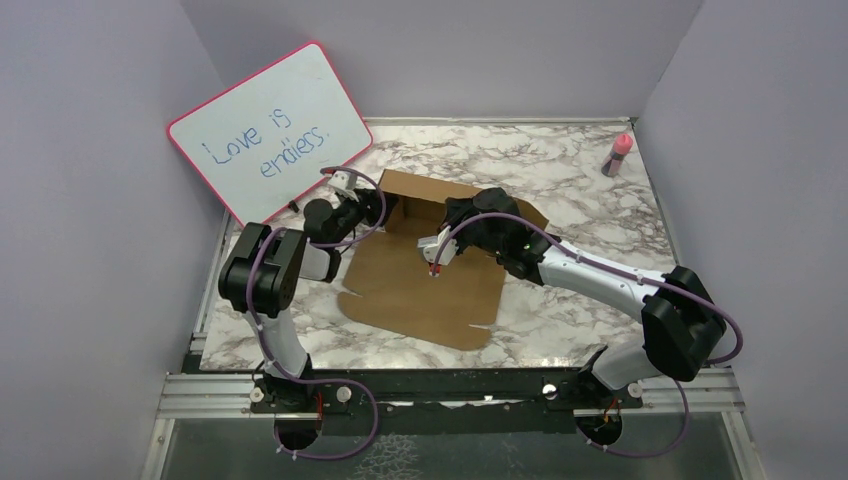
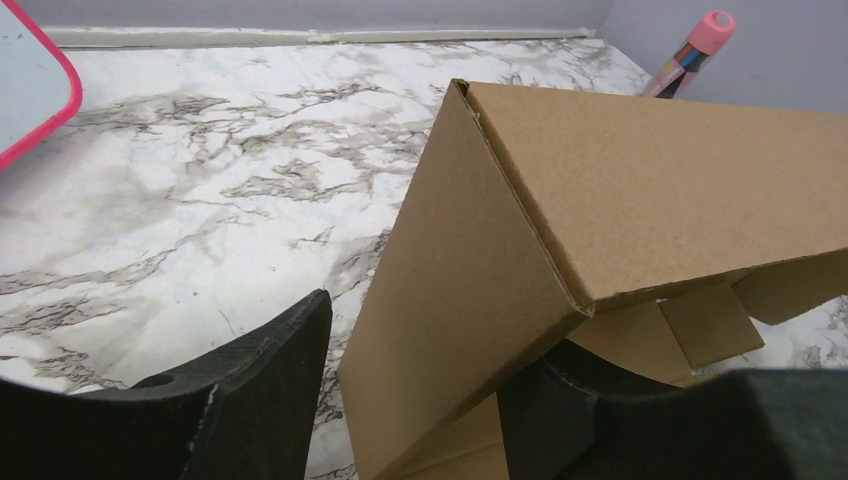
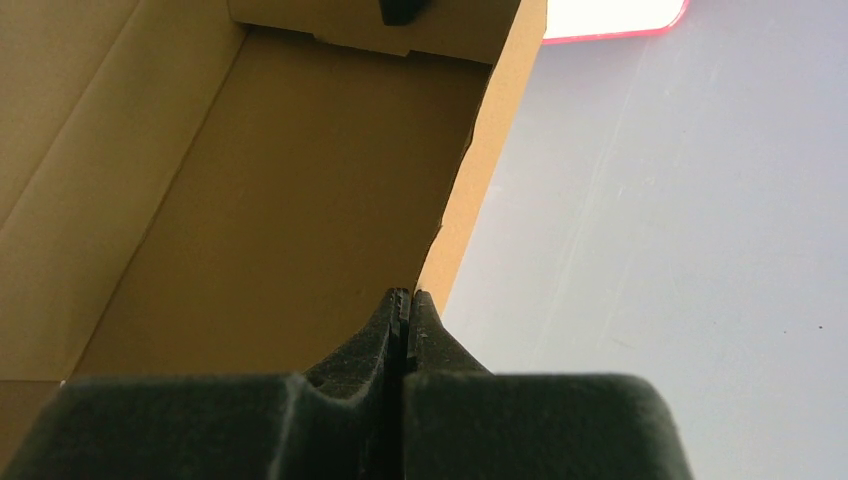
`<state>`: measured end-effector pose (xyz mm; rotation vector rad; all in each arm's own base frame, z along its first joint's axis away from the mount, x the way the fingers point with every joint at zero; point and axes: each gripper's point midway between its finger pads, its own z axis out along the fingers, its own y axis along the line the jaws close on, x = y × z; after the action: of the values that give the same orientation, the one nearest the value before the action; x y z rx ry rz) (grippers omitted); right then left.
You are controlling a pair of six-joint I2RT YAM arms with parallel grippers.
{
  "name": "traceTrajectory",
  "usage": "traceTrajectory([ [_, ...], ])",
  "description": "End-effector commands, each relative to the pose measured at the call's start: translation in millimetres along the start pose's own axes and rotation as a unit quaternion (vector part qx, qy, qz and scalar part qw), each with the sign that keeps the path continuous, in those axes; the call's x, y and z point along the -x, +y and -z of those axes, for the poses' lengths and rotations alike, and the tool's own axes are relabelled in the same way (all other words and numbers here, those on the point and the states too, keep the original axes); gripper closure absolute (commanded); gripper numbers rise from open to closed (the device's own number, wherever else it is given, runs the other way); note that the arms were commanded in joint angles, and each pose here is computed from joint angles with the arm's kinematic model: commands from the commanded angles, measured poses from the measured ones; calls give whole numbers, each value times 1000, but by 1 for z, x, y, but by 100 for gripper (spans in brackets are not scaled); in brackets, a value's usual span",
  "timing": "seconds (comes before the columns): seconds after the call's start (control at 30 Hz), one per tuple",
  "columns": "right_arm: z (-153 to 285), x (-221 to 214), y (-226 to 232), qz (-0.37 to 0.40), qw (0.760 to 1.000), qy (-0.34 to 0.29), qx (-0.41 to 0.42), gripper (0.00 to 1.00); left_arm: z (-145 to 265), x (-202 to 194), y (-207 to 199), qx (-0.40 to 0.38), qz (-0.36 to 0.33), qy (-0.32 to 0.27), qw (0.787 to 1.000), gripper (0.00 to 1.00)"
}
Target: Fold the paper box
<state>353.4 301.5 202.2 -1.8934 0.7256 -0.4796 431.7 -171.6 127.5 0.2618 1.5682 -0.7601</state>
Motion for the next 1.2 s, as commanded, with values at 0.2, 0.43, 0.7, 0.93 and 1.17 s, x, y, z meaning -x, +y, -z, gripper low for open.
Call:
traceTrajectory([
  [0.2, -6, 21, 21, -12, 998, -45, 42, 98, 2, 3, 35, 145, -16, -41, 988, 47],
  [0.43, -6, 19, 22, -12, 998, -41, 41, 98, 11, 4, 56, 239, -7, -53, 969, 53],
  [0.7, -4, 19, 20, -15, 998, -41, 35, 98, 21, -6, 69, 311, 7, -53, 949, 66],
  [0.93, -3, 19, 21, -19, 998, -39, 34, 98, 34, -7, 78, 387, -1, -50, 921, 72],
  [1.17, -2, 19, 20, -23, 998, -41, 30, 98, 42, -5, 83, 429, -12, -43, 902, 71],
])
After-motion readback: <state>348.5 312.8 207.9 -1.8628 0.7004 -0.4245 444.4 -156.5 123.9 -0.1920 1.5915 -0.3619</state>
